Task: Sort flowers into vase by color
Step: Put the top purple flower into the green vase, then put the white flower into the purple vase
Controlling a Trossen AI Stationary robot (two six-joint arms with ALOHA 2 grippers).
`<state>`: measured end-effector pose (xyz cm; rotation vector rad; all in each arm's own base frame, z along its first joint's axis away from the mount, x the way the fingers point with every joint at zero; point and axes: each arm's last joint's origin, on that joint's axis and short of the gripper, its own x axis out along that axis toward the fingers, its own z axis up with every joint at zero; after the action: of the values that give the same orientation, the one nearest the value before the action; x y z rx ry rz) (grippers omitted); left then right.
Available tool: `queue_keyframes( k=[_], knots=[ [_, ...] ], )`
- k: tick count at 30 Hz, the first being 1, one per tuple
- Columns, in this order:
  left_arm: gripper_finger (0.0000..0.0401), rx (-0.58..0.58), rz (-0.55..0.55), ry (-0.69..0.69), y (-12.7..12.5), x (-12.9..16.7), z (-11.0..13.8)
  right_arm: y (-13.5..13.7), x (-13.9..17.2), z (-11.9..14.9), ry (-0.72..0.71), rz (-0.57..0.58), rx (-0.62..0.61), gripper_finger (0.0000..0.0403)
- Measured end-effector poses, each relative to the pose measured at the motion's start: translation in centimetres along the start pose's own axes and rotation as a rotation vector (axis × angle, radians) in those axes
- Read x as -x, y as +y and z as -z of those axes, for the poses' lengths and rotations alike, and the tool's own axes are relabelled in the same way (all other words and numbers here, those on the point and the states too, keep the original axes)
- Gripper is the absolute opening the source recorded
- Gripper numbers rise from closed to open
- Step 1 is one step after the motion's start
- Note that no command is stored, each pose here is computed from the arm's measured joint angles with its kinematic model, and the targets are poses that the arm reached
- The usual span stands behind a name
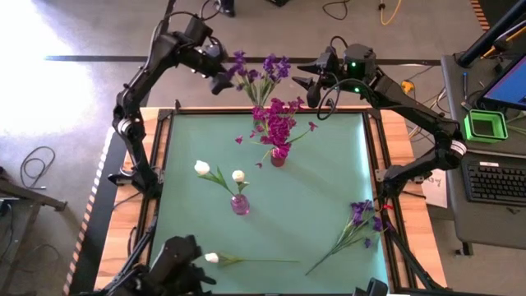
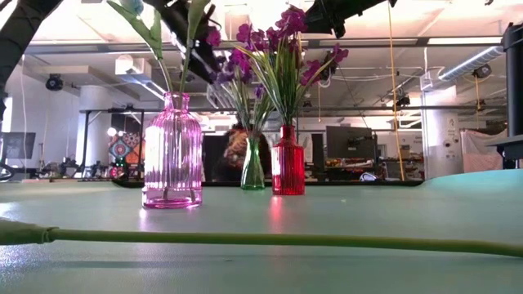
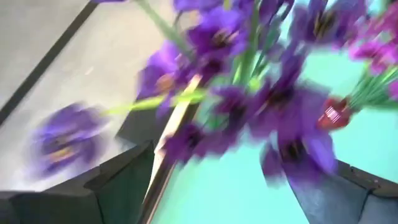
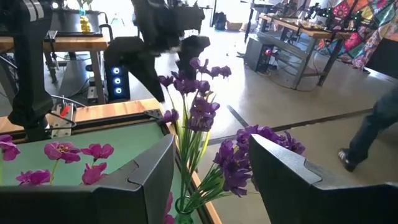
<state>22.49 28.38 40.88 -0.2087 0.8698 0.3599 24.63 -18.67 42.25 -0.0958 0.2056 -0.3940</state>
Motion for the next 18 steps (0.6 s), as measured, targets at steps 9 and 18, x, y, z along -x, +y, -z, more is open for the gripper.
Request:
queue_keyframes(
  k=[9, 18],
  knots=[
    [0.0335, 0.058, -0.116, -0.01, -1.4, 4.7, -0.1, 0.1, 0.5, -0.4, -0.02, 0.003, -0.078, 0.0196],
    [0.0335, 0.125, -0.168, -0.092, -3.8, 8.3, 0.5, 0.9, 3.5, -2.2, -0.093, -0.005, -0.138, 0.0196]
  ],
)
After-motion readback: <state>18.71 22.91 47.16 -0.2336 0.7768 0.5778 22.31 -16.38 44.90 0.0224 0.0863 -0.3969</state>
